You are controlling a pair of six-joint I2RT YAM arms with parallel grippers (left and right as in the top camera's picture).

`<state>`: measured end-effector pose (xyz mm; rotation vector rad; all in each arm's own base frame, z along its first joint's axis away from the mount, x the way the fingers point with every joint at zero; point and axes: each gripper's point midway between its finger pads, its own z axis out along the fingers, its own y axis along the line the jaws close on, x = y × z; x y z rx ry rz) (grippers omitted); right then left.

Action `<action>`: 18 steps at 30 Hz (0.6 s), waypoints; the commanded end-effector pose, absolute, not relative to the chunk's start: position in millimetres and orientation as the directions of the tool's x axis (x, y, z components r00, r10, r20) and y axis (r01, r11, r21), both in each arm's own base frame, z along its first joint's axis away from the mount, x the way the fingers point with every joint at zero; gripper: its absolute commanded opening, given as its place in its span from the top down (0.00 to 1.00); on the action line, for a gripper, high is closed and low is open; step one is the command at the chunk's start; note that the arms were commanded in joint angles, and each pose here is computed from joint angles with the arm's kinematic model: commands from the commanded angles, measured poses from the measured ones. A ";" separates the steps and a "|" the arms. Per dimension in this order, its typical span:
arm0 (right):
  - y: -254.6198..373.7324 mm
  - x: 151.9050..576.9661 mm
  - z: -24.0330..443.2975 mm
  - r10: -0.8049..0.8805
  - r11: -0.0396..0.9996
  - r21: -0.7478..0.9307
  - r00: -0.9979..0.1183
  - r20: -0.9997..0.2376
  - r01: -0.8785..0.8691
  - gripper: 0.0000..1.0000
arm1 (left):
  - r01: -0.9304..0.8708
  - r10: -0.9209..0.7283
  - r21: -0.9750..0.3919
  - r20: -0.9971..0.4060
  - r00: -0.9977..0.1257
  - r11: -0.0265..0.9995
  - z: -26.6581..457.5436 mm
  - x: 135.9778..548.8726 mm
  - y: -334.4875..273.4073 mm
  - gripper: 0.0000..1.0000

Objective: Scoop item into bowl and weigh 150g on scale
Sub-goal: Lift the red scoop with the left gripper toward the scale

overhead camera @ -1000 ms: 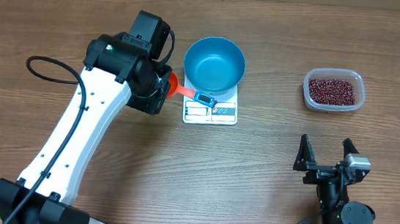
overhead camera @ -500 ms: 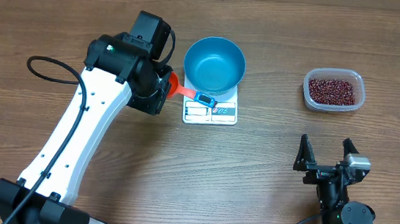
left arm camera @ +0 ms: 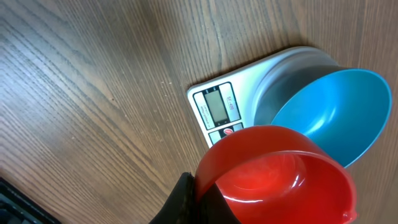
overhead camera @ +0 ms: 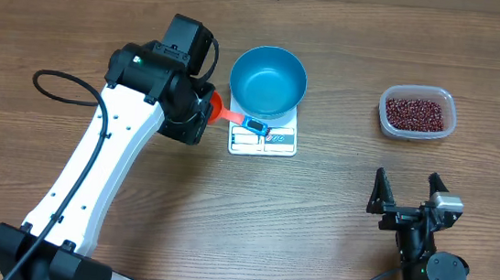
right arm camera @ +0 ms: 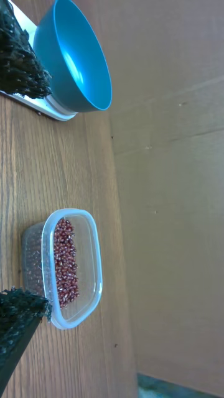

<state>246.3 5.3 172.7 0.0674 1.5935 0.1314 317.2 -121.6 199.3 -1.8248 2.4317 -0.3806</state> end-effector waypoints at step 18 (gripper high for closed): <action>5.5 246.6 169.6 0.124 0.991 0.126 -0.029 -0.992 -0.038 0.00 | -0.944 -0.952 -0.242 0.150 -0.266 0.225 211.2 306.0 -131.3 0.96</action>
